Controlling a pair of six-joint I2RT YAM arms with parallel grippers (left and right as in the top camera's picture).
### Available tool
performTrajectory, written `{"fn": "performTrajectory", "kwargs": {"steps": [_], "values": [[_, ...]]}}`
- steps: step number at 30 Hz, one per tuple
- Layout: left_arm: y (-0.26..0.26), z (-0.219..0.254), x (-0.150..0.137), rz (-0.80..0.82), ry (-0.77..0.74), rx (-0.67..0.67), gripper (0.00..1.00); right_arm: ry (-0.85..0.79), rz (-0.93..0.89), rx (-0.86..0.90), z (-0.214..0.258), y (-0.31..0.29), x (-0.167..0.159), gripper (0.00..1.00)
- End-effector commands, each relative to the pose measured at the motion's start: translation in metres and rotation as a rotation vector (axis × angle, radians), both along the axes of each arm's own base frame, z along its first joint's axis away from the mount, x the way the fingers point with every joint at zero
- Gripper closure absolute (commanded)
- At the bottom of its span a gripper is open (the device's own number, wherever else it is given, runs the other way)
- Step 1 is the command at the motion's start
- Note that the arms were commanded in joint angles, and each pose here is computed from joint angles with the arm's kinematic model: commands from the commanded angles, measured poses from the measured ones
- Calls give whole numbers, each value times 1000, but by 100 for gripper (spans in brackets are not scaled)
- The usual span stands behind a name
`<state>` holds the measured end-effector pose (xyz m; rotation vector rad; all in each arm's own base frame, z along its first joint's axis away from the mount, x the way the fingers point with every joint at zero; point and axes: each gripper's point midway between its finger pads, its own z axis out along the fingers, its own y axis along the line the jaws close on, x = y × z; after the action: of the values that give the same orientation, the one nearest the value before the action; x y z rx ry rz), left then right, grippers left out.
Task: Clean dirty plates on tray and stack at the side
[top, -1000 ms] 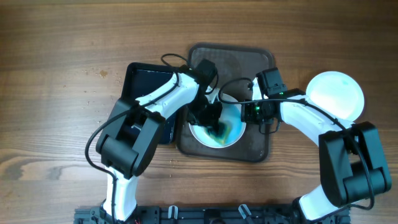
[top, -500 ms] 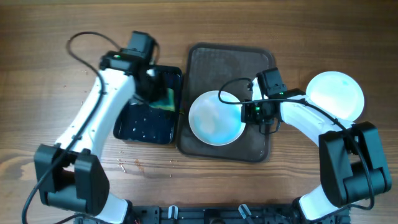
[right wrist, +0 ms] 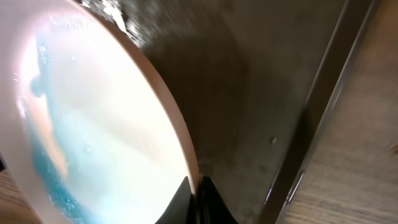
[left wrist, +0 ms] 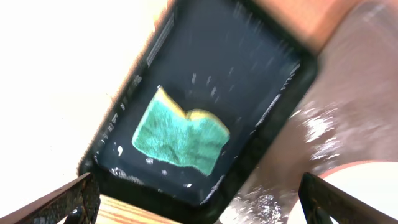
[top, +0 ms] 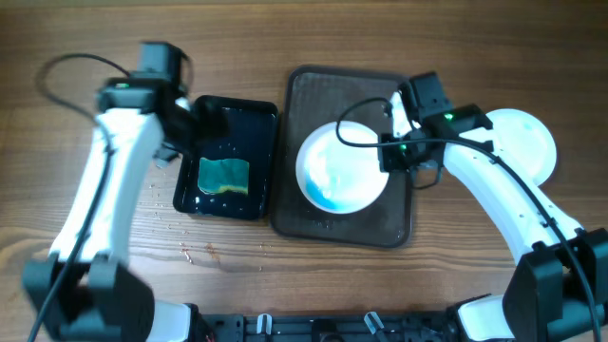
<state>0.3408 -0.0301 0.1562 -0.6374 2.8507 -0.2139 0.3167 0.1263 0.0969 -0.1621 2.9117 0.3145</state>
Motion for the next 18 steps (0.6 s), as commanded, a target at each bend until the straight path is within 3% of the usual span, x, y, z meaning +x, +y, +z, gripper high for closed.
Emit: {"fn": "performTrajectory", "kwargs": {"steps": [1,8,12,14,18], "values": [[19,63,-1,59,-176,-63,0,-160,101,-57,40,31,22,96],[36,112,-27,122,-320,-66,0,-276,173,17,35,131,48,96],[35,119,-41,121,-326,-65,0,-557,168,-204,42,158,70,96],[35,117,-41,122,-317,-66,0,-744,298,-328,71,182,68,96],[35,117,-41,122,-317,-66,0,-941,311,-485,115,194,60,96]]}}
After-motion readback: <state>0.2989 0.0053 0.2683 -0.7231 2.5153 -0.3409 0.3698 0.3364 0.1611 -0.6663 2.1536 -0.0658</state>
